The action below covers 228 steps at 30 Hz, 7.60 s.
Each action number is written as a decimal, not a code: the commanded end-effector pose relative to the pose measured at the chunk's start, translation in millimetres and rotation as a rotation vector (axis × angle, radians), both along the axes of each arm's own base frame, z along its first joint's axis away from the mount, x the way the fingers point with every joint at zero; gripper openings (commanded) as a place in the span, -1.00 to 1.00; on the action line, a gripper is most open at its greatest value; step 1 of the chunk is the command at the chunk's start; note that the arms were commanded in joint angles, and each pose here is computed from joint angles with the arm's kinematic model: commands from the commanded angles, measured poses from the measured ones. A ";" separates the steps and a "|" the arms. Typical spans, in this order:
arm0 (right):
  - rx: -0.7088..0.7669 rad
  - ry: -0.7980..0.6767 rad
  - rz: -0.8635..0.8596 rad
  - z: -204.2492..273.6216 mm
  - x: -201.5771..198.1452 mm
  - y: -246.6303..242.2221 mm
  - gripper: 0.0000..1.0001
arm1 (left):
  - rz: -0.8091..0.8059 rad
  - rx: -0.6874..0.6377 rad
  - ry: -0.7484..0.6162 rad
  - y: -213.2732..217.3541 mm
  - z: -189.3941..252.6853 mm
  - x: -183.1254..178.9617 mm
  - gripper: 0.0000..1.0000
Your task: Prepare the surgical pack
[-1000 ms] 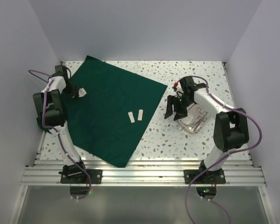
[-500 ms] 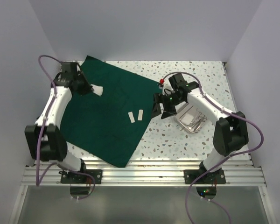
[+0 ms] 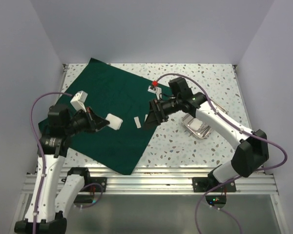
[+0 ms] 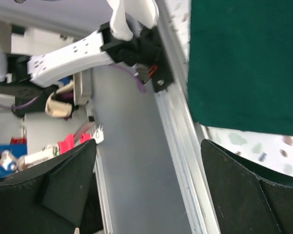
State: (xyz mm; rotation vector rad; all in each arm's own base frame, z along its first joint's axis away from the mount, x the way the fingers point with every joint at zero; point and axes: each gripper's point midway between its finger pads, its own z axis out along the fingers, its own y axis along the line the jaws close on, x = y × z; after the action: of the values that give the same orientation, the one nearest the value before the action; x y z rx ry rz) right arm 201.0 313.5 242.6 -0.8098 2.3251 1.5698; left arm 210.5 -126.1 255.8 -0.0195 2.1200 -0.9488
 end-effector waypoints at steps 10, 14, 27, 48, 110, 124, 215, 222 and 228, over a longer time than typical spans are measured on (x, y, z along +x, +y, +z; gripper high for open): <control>0.185 -0.055 0.317 47.5 -47.5 61.3 0.97 | -0.200 -0.085 -0.017 -21.2 14.0 -92.8 -1.00; 0.201 -0.055 0.372 50.2 -61.2 84.1 0.97 | -0.198 -0.077 -0.014 -20.1 16.3 -99.6 -1.00; 0.193 -0.031 0.455 35.5 -77.5 128.8 0.97 | -0.200 -0.095 -0.019 -21.1 24.8 -115.2 -1.00; 0.207 0.043 0.521 24.5 -114.8 116.4 -0.39 | -0.208 -0.124 -0.005 -24.2 28.3 -110.0 -1.00; -0.198 0.607 -1.158 -163.5 158.0 -257.7 -1.00 | 0.165 0.099 0.314 18.0 -65.2 65.6 0.33; -0.183 0.711 -1.182 -201.6 137.7 -250.0 -0.79 | 0.112 0.128 0.333 9.6 -62.8 73.7 0.33; -0.439 0.269 -0.579 -121.5 70.4 -132.1 0.41 | 0.137 0.282 0.642 -110.1 -210.6 151.4 -1.00; -0.248 0.275 -0.449 -109.9 80.4 -73.4 0.53 | -0.065 0.181 0.507 -131.2 -157.9 139.7 -1.00; -0.105 0.263 -0.408 -89.4 97.5 -33.2 0.49 | -0.243 -0.001 0.449 -155.1 -114.6 113.0 -1.00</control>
State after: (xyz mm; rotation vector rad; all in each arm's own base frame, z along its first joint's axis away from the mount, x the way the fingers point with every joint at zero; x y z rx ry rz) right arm 275.5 251.8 114.8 -0.0555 2.7392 1.2837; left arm 336.6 -260.3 101.6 -0.1396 2.6955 -0.9258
